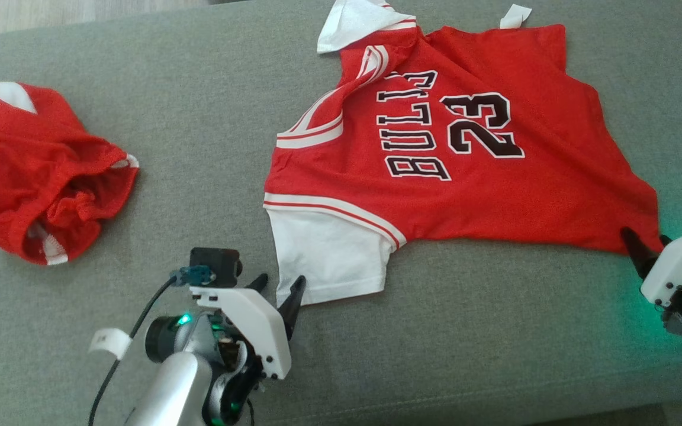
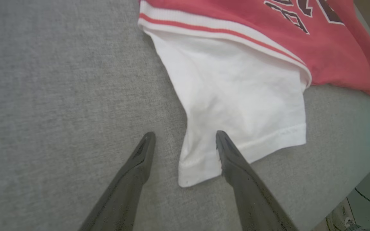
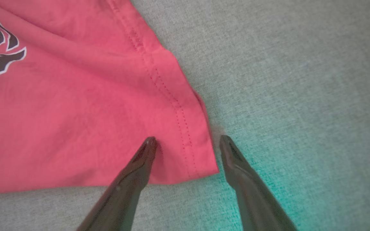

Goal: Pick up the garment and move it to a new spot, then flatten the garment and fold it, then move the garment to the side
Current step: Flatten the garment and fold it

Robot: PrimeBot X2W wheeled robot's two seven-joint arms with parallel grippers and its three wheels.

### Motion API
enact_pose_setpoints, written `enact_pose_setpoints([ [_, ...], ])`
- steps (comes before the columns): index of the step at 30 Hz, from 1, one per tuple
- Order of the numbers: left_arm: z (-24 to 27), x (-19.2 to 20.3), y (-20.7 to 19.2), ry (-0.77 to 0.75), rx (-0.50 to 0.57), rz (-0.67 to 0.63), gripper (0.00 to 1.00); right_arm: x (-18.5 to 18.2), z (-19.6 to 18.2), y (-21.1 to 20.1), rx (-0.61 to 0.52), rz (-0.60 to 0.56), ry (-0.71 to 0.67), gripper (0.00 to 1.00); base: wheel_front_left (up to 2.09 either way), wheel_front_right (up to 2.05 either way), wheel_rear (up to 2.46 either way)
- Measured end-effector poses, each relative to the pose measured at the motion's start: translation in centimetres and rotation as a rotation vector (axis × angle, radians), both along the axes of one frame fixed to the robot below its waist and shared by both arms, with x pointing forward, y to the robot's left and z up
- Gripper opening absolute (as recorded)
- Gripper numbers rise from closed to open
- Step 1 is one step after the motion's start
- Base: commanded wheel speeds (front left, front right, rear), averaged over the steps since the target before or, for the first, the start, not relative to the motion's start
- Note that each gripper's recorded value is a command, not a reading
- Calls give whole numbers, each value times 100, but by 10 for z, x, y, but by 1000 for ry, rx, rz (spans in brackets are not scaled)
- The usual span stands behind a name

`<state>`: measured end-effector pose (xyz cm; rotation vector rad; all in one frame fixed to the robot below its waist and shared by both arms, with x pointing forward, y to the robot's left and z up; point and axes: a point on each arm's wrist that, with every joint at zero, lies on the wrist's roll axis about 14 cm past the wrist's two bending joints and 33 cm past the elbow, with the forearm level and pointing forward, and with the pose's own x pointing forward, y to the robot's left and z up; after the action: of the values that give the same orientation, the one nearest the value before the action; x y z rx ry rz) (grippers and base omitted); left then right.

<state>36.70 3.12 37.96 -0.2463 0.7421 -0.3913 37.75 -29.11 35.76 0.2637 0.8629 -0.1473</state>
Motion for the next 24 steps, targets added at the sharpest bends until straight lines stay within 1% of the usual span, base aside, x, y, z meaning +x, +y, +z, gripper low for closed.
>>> enact_pose_setpoints([
  [5, 1, -10, -12, 49, -19, -46, 100, -2, -2, 0, 5, -7, 13, 100, 0, 0, 0],
  [8, 5, -12, -14, 61, -44, -44, 100, -1, -3, 4, 18, -3, 17, 100, 0, 0, 0],
  [12, 3, -14, -14, 80, -38, -46, 100, -1, -3, 5, 17, 3, 14, 100, 0, 0, 0],
  [14, 2, -16, -15, 95, -45, -47, 66, 1, -2, 7, 24, 4, 9, 100, 0, 0, 0],
  [15, 1, -17, -15, 98, -45, -47, 51, 2, -2, 9, 27, 8, 3, 99, 0, 0, 0],
  [16, 0, -17, -15, 101, -44, -46, 43, 3, -2, 11, 31, 12, -1, 93, 0, 0, 0],
  [17, 0, -17, -15, 101, -44, -46, 33, 3, -2, 11, 31, 12, -1, 82, 0, 0, 0],
  [18, -1, -17, -13, 103, -45, -39, 18, 4, -2, 16, 43, 20, -7, 50, 0, 0, 0],
  [19, -1, -17, -13, 100, -49, -35, 0, 5, -1, 19, 49, 25, -16, 0, 0, 0, 0],
  [21, 0, -16, -12, 87, -49, -29, 0, 8, 1, 25, 55, 40, -41, 0, 0, 0, 0],
  [24, 11, -10, -7, 19, -57, -8, 0, 19, 17, 32, 83, 28, -144, 0, 0, 0, 0],
])
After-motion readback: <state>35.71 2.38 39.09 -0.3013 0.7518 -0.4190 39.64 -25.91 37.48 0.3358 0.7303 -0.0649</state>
